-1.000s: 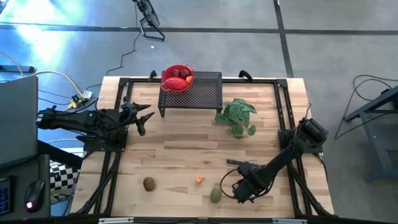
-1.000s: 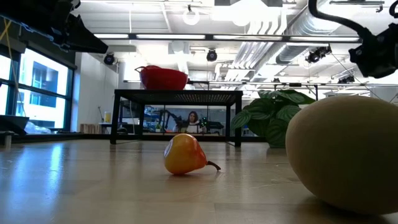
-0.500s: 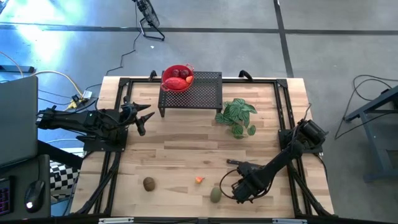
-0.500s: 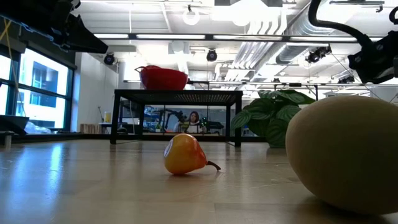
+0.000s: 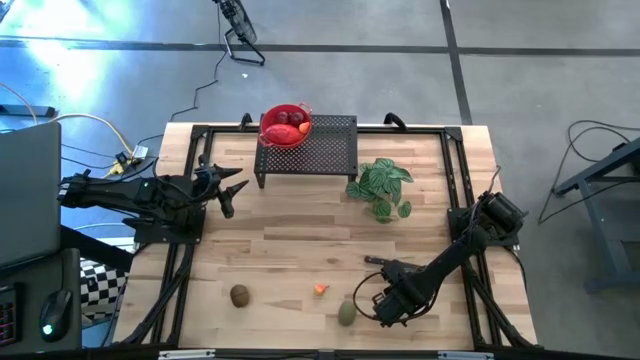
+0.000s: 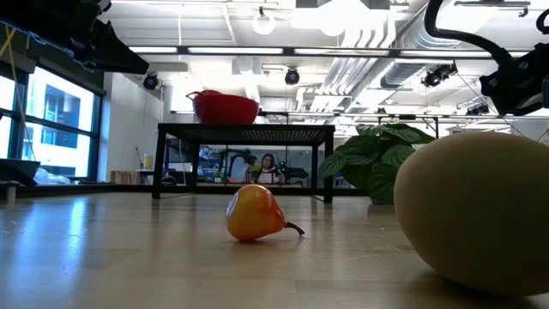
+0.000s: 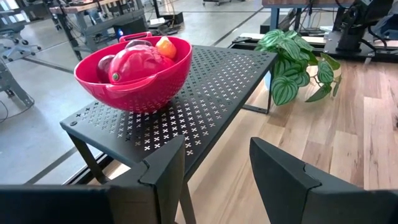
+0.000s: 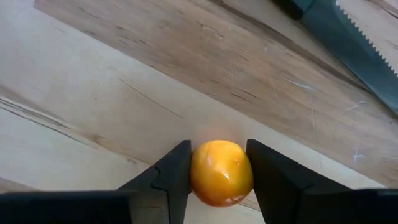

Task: Pick & Place Fruit
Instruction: Put the right yellow pear in the red strainer bowl on the shelf

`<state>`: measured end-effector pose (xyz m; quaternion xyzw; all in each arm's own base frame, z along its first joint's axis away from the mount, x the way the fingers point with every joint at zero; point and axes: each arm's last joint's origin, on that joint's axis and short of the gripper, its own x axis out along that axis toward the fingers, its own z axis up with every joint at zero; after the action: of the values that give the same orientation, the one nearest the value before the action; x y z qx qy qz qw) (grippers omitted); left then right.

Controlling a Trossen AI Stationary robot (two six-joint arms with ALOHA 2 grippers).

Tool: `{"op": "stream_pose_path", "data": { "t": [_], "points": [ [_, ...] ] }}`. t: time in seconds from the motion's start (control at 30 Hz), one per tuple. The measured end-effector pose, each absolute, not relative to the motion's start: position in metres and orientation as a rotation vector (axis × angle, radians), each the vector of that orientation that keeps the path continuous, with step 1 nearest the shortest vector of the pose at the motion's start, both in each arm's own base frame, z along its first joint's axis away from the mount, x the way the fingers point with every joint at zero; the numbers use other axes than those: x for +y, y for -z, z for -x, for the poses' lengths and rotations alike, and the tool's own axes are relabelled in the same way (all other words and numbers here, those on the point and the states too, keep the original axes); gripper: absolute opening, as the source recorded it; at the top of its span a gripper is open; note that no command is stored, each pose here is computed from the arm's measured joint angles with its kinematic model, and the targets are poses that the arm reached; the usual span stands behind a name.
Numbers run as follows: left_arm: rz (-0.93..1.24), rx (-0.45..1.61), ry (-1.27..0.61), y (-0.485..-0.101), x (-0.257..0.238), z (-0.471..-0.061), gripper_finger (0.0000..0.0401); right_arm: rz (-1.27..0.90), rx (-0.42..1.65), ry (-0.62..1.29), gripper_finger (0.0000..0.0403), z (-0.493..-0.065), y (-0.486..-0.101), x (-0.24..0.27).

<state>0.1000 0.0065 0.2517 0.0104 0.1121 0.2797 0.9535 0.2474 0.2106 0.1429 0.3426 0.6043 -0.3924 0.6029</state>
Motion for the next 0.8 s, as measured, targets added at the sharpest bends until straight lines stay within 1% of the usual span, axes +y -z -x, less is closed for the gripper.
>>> {"op": "stream_pose_path", "data": {
  "t": [0.17,0.8],
  "points": [
    [-0.021,0.228,-0.568,-0.2517,0.0065,-0.1,0.0175,-0.793,1.399,0.909,0.0136,-0.2473,-0.1429,0.2106],
    [-0.027,0.242,-0.568,-0.2504,0.0065,-0.0997,0.0175,-0.753,1.417,0.877,0.013,-0.2444,-0.1516,0.2072]
  ]
}}
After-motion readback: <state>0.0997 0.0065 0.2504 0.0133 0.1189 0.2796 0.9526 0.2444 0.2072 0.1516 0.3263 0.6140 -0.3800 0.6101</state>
